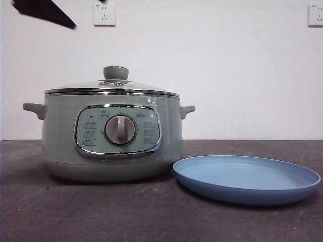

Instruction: Take the potato out from the steamer,put the potato on the plate,close the lid

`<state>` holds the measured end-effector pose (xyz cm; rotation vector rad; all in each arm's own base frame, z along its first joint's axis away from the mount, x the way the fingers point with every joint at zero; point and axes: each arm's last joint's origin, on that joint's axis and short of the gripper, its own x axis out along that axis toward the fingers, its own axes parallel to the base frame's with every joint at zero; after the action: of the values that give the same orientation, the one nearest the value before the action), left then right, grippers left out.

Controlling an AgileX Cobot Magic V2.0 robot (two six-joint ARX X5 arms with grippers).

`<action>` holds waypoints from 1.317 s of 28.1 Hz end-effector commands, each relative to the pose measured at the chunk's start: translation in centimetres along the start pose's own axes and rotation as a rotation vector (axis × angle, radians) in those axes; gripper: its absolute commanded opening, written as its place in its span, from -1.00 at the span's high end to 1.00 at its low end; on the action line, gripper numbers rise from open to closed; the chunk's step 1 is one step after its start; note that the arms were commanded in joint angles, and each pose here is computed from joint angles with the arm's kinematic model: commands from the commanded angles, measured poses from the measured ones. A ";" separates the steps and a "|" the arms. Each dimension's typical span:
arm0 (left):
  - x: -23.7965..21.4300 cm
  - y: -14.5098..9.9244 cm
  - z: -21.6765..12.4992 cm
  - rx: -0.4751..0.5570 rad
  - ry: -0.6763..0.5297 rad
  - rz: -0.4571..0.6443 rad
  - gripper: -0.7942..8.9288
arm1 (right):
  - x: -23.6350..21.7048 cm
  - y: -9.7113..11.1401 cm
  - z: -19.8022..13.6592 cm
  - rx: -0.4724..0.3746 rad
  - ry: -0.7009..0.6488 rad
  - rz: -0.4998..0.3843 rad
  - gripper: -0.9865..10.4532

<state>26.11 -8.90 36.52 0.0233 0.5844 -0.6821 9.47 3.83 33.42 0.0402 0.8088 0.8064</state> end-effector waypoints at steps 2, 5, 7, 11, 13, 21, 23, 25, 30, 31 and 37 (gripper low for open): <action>3.1 0.1 0.4 0.045 0.026 0.008 -0.24 | -0.1 0.1 0.1 -0.003 -0.005 0.001 -0.27; 5.2 0.3 0.4 0.067 0.045 0.021 -0.24 | -0.1 0.1 0.1 -0.003 -0.005 0.000 -0.27; 6.3 0.4 0.2 0.076 0.059 0.039 -0.24 | -0.1 0.1 0.1 -0.003 -0.005 0.000 -0.27; 8.8 0.5 -0.6 0.091 0.107 0.058 -0.24 | -0.1 0.1 0.1 -0.004 -0.005 -0.001 -0.27; 9.4 0.4 -0.8 0.097 0.127 0.075 -0.24 | -0.1 0.1 0.1 -0.004 -0.006 -0.001 -0.27; 9.5 0.1 -1.2 0.100 0.165 0.085 0.21 | -0.1 0.0 0.1 -0.006 -0.008 -0.002 -0.27; 9.5 0.1 -1.2 0.100 0.166 0.082 0.21 | -0.1 0.0 0.1 -0.006 -0.009 -0.002 -0.27; 9.5 0.0 -1.2 0.100 0.164 0.078 0.34 | -0.1 0.0 0.2 -0.008 -0.012 -0.002 -0.27; 9.5 0.0 -1.2 0.101 0.160 0.076 0.83 | -0.1 0.0 0.2 -0.009 -0.014 -0.002 -0.27; 9.5 0.0 -1.2 0.100 0.160 0.076 0.85 | -0.1 0.0 0.2 -0.010 -0.014 -0.002 -0.27; 8.8 -0.2 -0.5 0.081 0.113 0.081 0.85 | -0.1 0.0 0.4 -0.013 -0.030 -0.004 -0.27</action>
<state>31.40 -14.02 30.74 0.1851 0.6987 -0.6195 9.67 3.88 33.61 0.0368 0.7800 0.8044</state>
